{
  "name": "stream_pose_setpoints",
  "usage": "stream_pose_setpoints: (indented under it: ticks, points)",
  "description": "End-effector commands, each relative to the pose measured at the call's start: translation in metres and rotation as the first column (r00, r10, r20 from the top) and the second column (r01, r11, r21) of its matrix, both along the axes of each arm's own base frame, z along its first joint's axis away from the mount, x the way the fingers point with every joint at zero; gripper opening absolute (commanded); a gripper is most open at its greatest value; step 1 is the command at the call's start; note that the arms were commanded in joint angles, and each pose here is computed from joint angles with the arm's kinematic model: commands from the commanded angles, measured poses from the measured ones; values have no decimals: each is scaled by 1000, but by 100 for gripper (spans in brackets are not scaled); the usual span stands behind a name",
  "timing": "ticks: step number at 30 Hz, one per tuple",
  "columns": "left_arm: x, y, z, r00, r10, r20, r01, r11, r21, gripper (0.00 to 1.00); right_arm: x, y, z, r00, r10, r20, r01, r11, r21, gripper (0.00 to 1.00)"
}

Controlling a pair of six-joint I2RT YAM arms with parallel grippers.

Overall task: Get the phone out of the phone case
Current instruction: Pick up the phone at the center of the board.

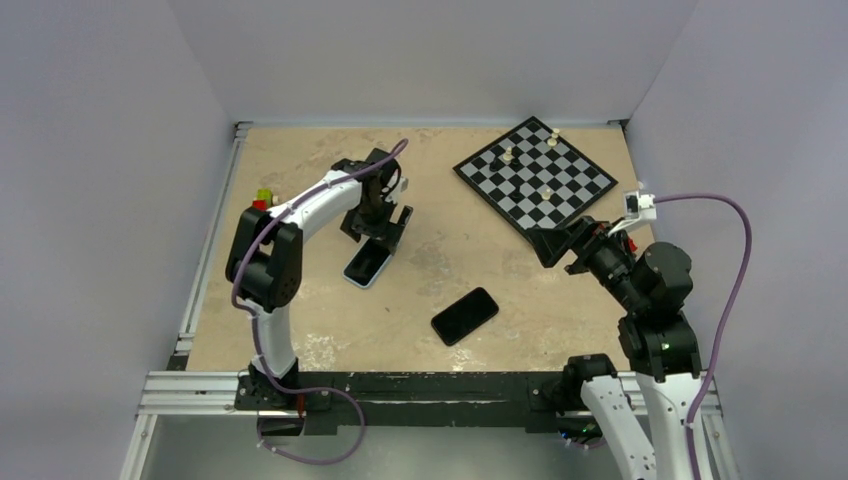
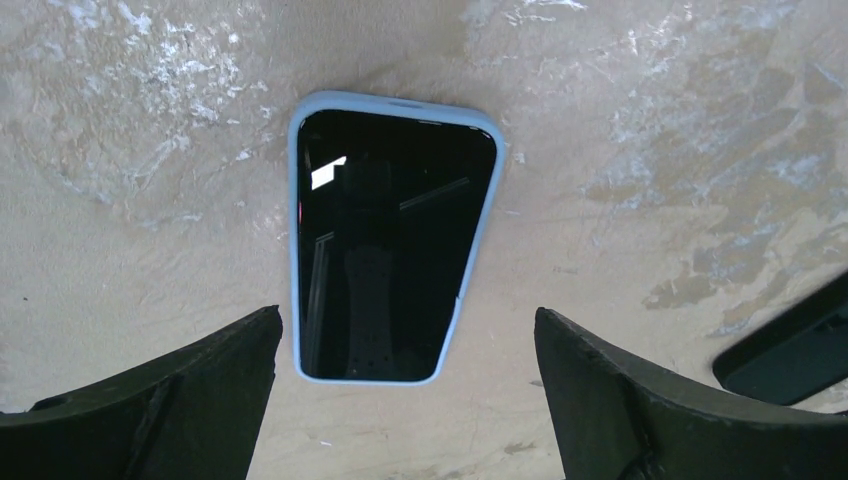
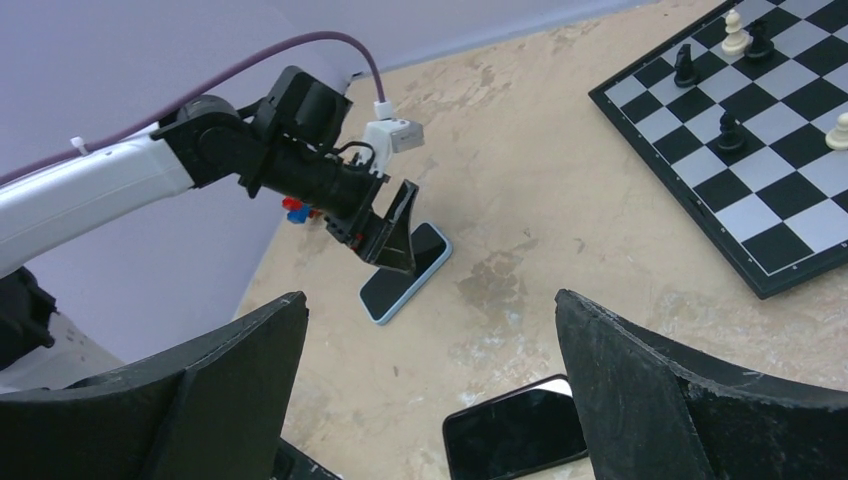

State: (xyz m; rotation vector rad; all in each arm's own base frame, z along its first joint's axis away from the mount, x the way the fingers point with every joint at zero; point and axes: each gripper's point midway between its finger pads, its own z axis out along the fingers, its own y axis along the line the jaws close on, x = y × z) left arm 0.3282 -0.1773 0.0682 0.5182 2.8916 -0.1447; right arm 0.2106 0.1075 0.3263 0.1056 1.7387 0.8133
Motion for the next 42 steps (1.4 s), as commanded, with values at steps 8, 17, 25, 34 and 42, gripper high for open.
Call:
stream_pose_setpoints:
  ticks: [8,17,25,34,42]
  points:
    - [16,12,-18,999,-12,-52,11,1000,-23,100,-4,7,15,997,42,70,-44,999,27,98]
    - [10,8,-43,994,-17,-111,15,1000,-17,100,-9,8,21,995,46,85,-49,998,39,98]
    - [-2,0,-59,983,-8,-183,16,999,40,94,-11,7,21,996,36,79,-41,998,52,98]
    - [-13,-1,-70,981,-28,-192,55,989,134,85,-5,0,11,999,-13,30,11,998,55,93]
    - [-23,-18,-70,969,-91,-229,108,992,60,50,8,-4,-16,996,-51,-70,53,998,28,91]
